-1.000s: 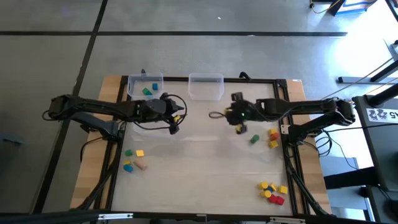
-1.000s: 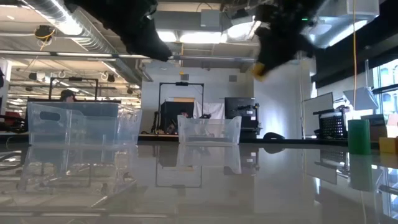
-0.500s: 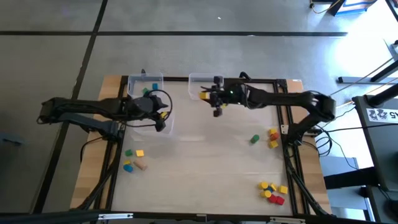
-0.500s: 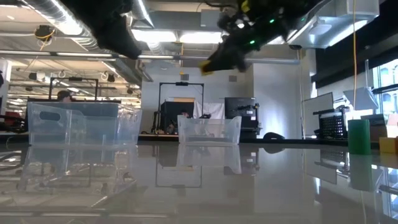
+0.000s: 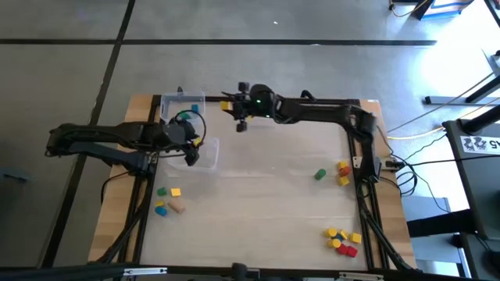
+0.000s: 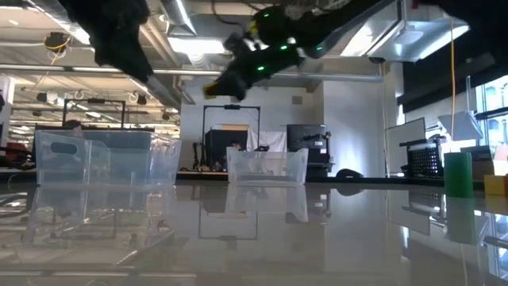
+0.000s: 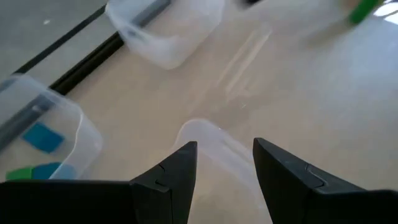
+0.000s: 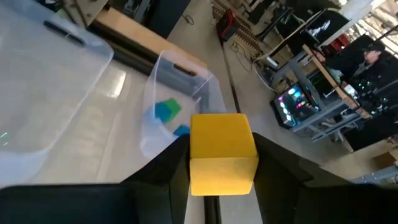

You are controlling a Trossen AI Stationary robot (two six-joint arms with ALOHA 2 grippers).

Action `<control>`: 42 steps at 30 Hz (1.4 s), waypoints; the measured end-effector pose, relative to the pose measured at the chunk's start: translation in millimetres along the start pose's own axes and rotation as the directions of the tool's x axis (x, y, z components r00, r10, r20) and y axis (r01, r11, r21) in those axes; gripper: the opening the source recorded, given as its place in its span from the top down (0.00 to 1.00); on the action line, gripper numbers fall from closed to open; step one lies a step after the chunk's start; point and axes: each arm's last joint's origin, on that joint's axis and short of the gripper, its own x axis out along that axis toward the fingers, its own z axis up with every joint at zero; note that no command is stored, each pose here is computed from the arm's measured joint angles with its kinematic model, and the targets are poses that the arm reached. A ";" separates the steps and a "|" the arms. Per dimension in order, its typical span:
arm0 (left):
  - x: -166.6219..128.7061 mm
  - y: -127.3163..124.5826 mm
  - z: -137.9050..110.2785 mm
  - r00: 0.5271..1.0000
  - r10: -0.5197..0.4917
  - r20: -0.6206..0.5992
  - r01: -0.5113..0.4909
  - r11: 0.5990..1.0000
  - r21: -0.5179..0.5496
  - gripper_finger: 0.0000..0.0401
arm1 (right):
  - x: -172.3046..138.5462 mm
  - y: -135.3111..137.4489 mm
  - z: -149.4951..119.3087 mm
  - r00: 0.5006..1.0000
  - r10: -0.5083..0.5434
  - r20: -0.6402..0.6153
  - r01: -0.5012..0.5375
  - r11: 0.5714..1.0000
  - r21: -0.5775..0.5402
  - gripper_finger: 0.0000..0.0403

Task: Sort blocks by size
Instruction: Put the yellow square game block into the top left transparent bin

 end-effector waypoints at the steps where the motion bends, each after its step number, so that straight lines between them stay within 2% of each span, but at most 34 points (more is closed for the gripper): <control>1: -4.7 1.2 0.9 1.000 -0.010 0.015 0.010 1.000 -0.004 0.61 | 7.0 -1.5 1.1 1.000 -0.005 0.007 0.005 1.000 0.000 0.64; 6: -24.2 8.9 2.5 0.994 -0.045 0.097 0.046 0.999 -0.013 0.61 | 39.3 -6.3 4.3 0.998 -0.038 0.049 0.039 0.999 -0.003 0.64; 12: -33.4 14.2 2.2 0.989 -0.050 0.142 0.056 0.998 -0.034 0.61 | 72.8 -7.9 2.6 0.987 -0.098 0.128 0.098 0.995 0.002 0.63; 24: -34.5 14.6 2.0 0.988 -0.053 0.146 0.059 0.998 -0.037 0.61 | 129.3 13.9 -31.8 0.967 -0.182 0.177 0.182 0.983 0.016 0.63; 32: -28.0 13.0 -1.6 0.988 -0.054 0.148 0.059 0.998 -0.029 0.61 | 144.6 31.4 -54.4 0.971 -0.177 0.159 0.174 0.984 0.035 0.63; 42: -27.1 12.5 -1.1 0.987 -0.054 0.151 0.055 0.998 -0.002 0.61 | 143.8 28.4 -54.0 0.963 -0.233 0.138 0.224 0.972 0.072 0.63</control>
